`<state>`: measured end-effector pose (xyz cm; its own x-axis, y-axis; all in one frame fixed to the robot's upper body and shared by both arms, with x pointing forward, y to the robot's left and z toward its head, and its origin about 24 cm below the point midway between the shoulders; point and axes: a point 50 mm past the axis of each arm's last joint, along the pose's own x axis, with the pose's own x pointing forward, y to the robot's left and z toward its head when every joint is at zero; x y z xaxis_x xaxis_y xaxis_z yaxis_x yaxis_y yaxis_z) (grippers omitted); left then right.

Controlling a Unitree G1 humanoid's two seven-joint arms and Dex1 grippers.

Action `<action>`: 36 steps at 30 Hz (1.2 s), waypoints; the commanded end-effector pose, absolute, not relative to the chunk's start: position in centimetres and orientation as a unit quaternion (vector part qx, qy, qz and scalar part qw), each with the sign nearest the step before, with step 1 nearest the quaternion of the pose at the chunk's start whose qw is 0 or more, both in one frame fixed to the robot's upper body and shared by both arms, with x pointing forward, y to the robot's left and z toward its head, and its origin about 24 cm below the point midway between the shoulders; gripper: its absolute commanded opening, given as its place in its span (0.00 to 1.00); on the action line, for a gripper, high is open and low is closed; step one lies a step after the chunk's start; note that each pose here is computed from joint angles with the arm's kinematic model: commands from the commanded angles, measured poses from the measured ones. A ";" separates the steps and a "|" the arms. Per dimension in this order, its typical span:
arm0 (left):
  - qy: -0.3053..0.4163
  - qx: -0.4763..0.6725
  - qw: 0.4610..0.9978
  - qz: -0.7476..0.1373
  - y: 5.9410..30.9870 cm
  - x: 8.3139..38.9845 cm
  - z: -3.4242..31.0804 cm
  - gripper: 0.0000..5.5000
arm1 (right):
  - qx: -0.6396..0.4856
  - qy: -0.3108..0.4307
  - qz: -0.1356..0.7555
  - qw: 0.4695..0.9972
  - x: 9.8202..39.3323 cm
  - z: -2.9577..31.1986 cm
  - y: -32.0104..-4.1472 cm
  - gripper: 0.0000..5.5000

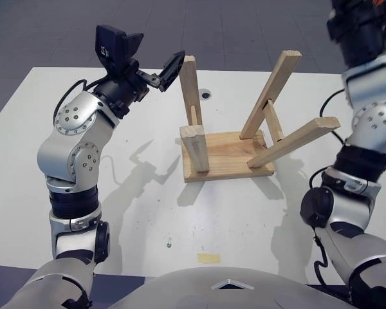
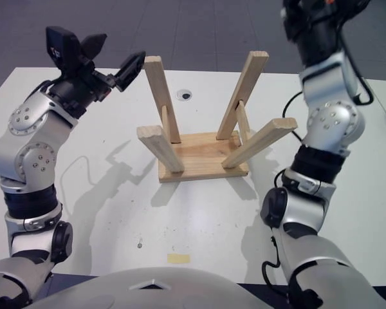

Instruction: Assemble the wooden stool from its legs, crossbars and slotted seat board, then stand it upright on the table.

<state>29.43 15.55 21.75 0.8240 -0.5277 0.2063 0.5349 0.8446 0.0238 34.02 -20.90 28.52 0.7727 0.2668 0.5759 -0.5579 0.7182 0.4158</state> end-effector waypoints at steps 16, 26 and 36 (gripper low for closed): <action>-0.088 -0.019 0.956 -0.278 14.7 29.5 20.7 0.98 | 0.100 0.064 0.221 0.968 39.8 15.0 -16.9 0.98; -0.107 -0.017 0.959 -0.262 16.3 29.2 21.6 0.98 | 0.275 -0.174 0.191 0.926 37.9 23.3 -21.0 0.98; 0.081 0.093 0.972 -0.201 27.9 23.5 16.8 0.98 | 0.027 -0.054 0.071 0.996 30.1 14.9 -32.6 0.98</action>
